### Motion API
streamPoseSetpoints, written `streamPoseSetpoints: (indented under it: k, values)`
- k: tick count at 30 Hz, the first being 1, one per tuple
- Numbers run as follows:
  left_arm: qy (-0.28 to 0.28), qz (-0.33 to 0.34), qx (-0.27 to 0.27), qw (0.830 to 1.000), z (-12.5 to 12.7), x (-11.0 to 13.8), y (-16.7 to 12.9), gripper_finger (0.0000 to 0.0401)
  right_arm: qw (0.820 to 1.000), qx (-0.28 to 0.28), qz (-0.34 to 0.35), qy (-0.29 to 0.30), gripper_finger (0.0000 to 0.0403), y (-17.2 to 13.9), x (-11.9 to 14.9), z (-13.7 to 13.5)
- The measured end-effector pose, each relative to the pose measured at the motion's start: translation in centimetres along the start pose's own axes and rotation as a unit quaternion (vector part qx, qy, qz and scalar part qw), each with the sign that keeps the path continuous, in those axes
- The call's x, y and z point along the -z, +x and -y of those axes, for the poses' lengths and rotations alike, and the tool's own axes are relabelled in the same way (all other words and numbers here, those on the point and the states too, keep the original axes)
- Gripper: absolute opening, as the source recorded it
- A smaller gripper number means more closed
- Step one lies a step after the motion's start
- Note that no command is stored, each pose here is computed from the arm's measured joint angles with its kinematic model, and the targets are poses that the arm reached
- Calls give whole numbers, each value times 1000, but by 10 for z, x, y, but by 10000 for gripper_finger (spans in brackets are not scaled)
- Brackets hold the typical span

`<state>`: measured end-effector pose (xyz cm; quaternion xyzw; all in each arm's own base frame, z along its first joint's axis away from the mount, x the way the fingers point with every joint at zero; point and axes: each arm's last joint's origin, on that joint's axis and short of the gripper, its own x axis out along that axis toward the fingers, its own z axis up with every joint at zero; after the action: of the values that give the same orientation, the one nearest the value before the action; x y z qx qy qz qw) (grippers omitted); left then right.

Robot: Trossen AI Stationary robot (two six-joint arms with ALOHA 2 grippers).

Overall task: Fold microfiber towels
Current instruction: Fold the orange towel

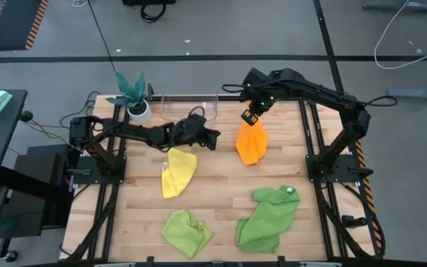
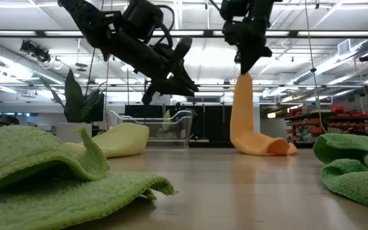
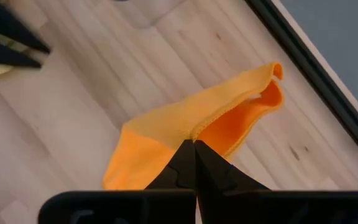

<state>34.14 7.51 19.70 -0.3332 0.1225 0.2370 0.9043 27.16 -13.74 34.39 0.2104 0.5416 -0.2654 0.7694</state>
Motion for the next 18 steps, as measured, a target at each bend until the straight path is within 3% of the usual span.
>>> streamPoseSetpoints:
  k: [9, 18]
  values:
    - [-9, 19, 130, 991, -27, -46, 3, 114, 999, -36, -6, -30, 0, -27, 31, -43]
    - [0, -15, 174, 985, -30, -47, 2, 141, 993, -92, -29, -74, 0, -50, 72, -95]
